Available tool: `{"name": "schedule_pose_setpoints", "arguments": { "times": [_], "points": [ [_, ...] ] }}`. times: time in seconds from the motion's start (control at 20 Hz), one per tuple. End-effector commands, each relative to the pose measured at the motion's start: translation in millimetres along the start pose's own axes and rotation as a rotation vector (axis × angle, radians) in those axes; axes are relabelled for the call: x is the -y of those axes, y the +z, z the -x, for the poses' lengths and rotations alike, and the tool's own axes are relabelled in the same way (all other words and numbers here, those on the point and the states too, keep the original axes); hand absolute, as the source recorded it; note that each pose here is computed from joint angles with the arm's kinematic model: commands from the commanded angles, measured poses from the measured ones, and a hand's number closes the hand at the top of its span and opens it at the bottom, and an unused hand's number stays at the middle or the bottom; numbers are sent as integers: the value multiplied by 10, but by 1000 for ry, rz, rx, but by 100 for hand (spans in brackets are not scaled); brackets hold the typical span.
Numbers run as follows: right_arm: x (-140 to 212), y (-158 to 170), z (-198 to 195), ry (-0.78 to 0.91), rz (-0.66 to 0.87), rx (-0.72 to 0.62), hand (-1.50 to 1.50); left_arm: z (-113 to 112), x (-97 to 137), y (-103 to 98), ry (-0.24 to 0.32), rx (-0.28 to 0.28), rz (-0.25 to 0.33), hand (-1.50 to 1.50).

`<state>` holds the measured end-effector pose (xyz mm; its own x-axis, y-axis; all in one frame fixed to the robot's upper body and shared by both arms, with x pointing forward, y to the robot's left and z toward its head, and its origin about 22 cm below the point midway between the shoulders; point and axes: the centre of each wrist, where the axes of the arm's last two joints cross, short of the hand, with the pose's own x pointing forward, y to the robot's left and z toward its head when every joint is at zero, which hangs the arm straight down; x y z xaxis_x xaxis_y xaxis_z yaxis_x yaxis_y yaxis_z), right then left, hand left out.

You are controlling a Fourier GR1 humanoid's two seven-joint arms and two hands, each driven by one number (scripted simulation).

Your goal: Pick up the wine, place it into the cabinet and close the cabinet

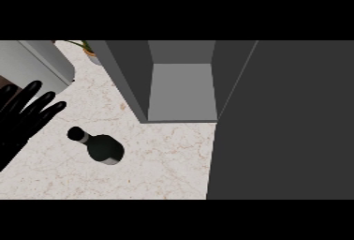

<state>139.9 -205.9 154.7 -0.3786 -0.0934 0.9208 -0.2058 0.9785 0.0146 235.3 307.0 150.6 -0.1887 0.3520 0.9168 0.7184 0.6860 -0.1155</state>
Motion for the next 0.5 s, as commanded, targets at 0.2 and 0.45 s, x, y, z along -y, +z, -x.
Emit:
{"name": "schedule_pose_setpoints", "arguments": {
  "times": [0.2,0.45],
  "points": [
    [-203,131,-427,-26,-10,-19,-150,-582,-197,82,38,-25,21,-150],
    [-330,127,-478,-36,-1,-34,-150,-860,-221,51,26,-56,-5,-150]
  ]
}}
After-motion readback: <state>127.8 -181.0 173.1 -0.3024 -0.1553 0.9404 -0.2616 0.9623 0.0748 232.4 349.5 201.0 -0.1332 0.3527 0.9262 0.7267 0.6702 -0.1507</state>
